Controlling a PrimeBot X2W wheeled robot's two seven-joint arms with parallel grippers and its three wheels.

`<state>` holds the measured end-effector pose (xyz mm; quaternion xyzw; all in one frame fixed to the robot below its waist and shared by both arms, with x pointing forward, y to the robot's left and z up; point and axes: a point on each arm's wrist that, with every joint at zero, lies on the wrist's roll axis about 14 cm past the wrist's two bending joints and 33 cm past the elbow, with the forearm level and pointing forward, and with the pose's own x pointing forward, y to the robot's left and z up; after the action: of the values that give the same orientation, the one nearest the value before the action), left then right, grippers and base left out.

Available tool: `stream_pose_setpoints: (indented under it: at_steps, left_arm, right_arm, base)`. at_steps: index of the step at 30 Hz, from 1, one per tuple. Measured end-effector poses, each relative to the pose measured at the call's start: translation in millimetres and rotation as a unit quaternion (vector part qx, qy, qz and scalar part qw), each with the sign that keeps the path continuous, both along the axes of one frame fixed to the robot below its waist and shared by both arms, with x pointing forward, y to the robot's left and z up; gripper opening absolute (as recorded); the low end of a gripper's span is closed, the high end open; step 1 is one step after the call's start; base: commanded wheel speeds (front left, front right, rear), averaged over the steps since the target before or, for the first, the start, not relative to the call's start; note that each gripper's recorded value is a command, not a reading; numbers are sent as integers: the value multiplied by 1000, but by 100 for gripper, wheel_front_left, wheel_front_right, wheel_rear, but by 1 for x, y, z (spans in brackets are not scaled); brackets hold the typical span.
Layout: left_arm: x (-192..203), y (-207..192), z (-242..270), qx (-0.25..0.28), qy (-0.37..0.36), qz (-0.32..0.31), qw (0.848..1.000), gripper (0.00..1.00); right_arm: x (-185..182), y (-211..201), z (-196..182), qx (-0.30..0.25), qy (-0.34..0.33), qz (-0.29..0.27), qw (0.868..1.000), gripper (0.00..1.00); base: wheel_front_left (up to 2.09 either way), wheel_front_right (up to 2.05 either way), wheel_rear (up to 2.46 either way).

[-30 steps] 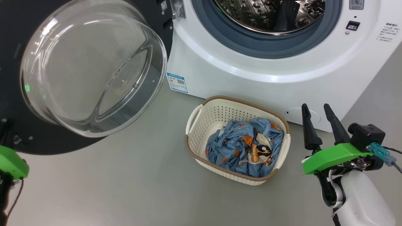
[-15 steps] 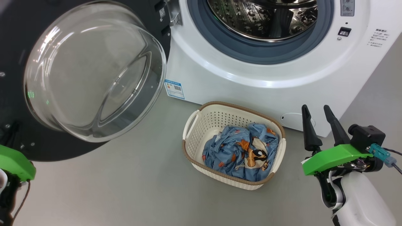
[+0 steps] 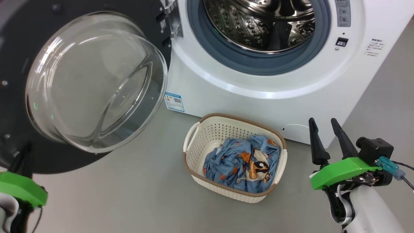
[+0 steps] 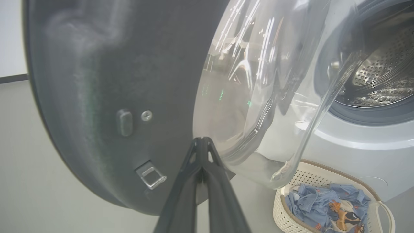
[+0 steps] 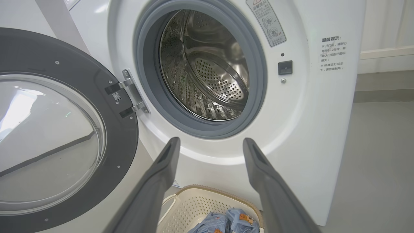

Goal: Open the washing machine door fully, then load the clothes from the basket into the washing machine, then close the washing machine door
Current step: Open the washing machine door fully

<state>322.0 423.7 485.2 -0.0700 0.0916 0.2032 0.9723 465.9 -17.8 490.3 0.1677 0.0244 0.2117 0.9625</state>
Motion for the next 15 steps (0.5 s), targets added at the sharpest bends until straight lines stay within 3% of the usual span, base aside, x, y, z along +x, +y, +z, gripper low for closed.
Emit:
stream_pose_setpoints:
  at_steps: [1, 2, 3, 4, 5, 15]
  left_arm:
    - [1, -4, 1, -1, -6, -6, 1000, 0]
    - [3, -8, 2, -2, -12, -11, 1000, 7]
    - [4, -13, 3, -5, -17, -17, 1000, 37]
    - [6, -18, 4, -8, -23, -24, 999, 79]
    - [8, -24, 5, -10, -30, -28, 999, 100]
    - [24, -79, 23, -30, -97, -66, 993, 100]
  right_arm:
    - [-1, -1, 1, 0, -1, 0, 1000, 100]
    - [-2, -1, 2, 0, -3, 0, 1000, 100]
    - [-3, -1, 3, -1, -4, 1, 1000, 100]
    - [-4, -2, 4, -3, -5, 1, 1000, 100]
    - [-6, -4, 4, -4, -5, 0, 1000, 100]
    - [-25, -22, 4, -17, -6, -8, 1000, 100]
  base:
    - [0, 0, 0]
    - [0, 0, 0]
    - [0, 0, 0]
    - [0, 0, 0]
    - [0, 0, 0]
    - [0, 0, 0]
